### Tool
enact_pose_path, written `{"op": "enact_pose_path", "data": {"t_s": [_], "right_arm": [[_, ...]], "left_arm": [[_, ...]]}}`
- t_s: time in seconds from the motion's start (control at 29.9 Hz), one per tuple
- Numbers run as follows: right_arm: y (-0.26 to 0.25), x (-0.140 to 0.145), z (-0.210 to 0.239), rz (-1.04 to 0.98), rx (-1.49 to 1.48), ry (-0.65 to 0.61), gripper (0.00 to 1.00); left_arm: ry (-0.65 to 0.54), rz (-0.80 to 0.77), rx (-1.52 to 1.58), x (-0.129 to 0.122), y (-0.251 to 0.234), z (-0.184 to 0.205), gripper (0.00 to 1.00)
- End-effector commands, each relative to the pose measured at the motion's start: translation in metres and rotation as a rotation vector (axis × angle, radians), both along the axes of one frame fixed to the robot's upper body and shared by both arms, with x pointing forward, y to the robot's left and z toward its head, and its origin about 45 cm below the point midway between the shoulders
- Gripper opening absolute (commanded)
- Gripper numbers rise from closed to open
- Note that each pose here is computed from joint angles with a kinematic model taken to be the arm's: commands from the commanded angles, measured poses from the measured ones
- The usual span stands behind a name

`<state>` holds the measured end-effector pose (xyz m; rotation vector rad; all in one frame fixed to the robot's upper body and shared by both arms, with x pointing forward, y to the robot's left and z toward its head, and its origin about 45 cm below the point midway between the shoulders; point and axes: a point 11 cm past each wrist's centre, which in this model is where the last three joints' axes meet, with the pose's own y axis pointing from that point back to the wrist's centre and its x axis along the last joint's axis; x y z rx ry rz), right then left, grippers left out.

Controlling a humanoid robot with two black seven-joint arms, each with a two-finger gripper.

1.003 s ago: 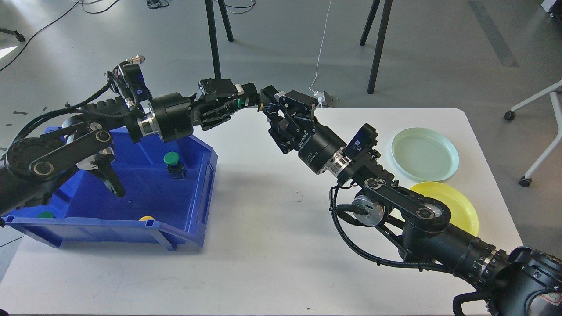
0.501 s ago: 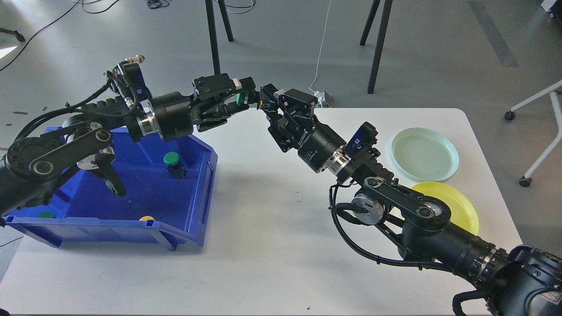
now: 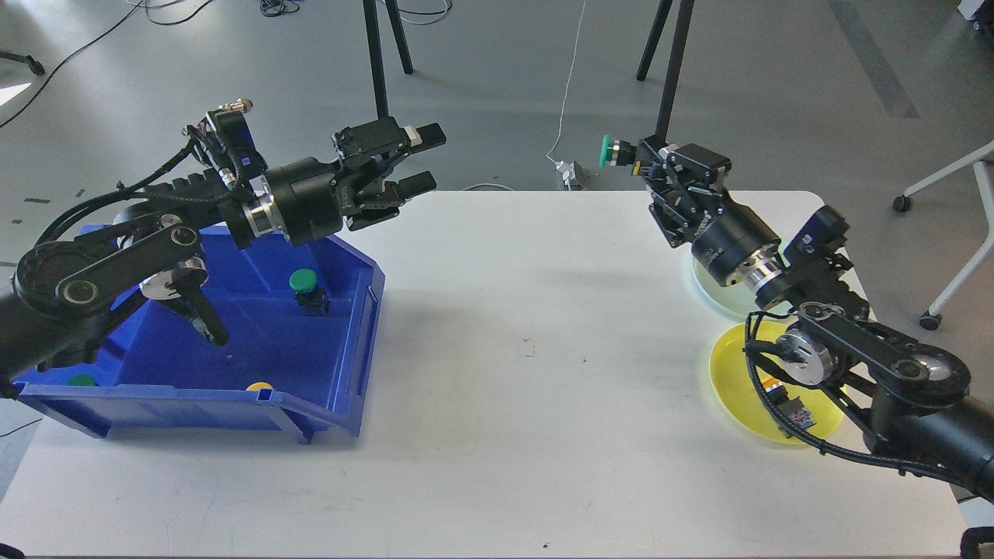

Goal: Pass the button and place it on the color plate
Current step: 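Carry the green button with the right gripper onto the pale green plate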

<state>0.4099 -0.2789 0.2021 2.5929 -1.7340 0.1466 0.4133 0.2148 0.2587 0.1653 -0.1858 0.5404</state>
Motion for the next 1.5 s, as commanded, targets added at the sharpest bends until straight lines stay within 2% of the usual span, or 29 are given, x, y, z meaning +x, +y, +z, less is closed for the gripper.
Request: {"op": "enact_pose_path", "data": {"t_s": [0.0, 0.27, 0.4, 0.6, 0.7, 0.8, 1.0, 1.14, 1.34, 1.47], "right_arm": [[-0.068, -0.009, -0.012, -0.167, -0.17, 0.018, 0.02], [-0.162, -0.044, -0.077, -0.397, -0.657, 0.129, 0.03], [-0.156, -0.044, -0.098, -0.401, -0.714, 0.157, 0.03], [-0.145, -0.022, -0.105, -0.413, -0.815, 0.149, 0.09], [-0.131, -0.016, -0.113, -0.394, -0.864, 0.15, 0.17], [-0.115, -0.013, -0.118, -0.377, -0.853, 0.15, 0.3], [-0.113, -0.013, -0.119, -0.372, -0.851, 0.15, 0.47], [-0.114, -0.012, -0.118, -0.376, -0.85, 0.149, 0.5], [-0.112, -0.009, -0.114, -0.38, -0.838, 0.141, 0.62], [-0.103, 0.017, -0.085, -0.422, -0.738, 0.093, 0.68]], "left_arm": [[0.0, -0.001, 0.001, 0.0, 0.0, 0.0, 0.9], [0.0, 0.0, 0.0, 0.0, 0.0, 0.0, 0.91], [0.0, 0.0, 0.0, 0.0, 0.0, 0.0, 0.92], [0.0, 0.0, 0.0, 0.0, 0.0, 0.0, 0.92], [0.0, 0.0, 0.0, 0.0, 0.0, 0.0, 0.92], [0.0, -0.004, -0.003, 0.0, -0.002, 0.0, 0.92], [0.003, -0.004, -0.006, 0.0, -0.003, 0.0, 0.92], [0.002, -0.003, -0.005, 0.0, -0.002, 0.0, 0.92], [0.003, -0.004, -0.006, 0.0, -0.003, 0.0, 0.92], [0.003, -0.002, -0.007, 0.0, -0.002, 0.0, 0.92]]}}
